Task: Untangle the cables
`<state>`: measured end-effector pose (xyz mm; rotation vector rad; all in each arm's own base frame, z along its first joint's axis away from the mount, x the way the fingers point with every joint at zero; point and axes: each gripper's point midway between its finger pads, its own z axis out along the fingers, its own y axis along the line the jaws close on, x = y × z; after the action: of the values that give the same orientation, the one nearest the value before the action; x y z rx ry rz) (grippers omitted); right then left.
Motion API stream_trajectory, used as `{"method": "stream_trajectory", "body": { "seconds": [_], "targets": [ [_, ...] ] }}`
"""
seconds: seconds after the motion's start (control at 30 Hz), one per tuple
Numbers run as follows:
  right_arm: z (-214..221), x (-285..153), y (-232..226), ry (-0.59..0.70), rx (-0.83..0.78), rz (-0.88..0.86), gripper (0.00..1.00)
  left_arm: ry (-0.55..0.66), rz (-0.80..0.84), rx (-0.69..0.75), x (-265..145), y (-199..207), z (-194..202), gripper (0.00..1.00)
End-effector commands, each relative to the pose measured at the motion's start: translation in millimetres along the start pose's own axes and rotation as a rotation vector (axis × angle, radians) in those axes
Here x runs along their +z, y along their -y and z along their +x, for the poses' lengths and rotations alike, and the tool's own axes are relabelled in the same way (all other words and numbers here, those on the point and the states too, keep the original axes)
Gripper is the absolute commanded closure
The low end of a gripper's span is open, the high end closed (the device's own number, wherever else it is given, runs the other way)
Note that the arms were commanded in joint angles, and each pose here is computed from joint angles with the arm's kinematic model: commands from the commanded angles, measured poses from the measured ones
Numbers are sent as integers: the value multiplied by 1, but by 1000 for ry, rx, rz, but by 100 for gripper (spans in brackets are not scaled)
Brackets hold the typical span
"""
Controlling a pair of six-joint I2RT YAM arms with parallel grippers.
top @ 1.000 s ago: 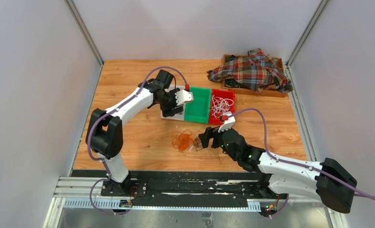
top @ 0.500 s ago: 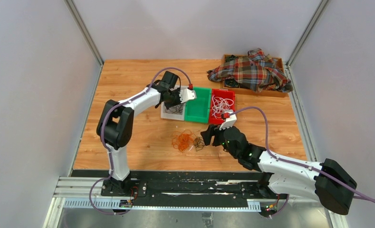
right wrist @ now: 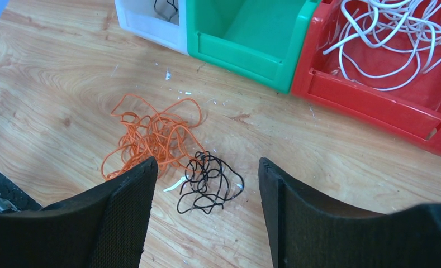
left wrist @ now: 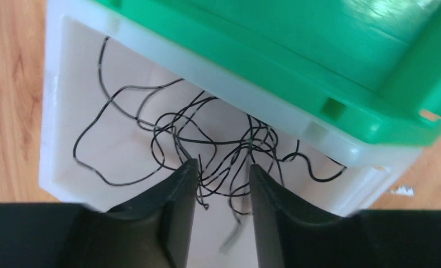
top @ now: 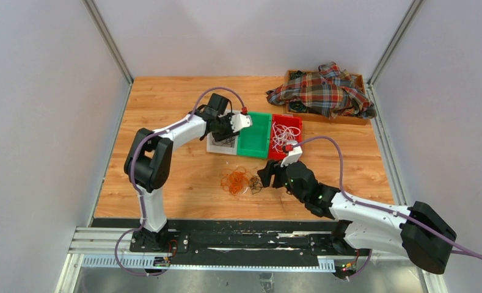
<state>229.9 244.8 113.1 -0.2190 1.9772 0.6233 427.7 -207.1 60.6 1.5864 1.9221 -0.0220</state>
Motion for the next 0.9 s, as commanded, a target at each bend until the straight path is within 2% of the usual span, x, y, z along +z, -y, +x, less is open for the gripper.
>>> {"method": "stream_trajectory", "body": {
  "seconds": [0.0,0.1,0.33,0.43,0.57,0.73,0.87],
  "targets": [
    [-25,0,-6,52,25,-12,32,30,110,-19,-28,11,-19,45],
    [-26,-1,-7,53,21,-13,29,70,161,-35,-59,13,-39,27],
    [-25,2,-14,33,23,-39,24,180,87,-49,-125,-2,-75,1],
    [-22,6,-21,6,13,-66,24,223,95,-52,-153,6,-82,0],
    [-22,5,-24,-5,19,-75,26,270,204,-68,-171,51,-79,2],
    [-21,-4,-16,-12,25,-43,30,245,396,-18,-158,132,-65,10],
    [-18,-19,-4,-19,37,-12,30,232,481,-74,-137,153,-69,18]
  ]
}}
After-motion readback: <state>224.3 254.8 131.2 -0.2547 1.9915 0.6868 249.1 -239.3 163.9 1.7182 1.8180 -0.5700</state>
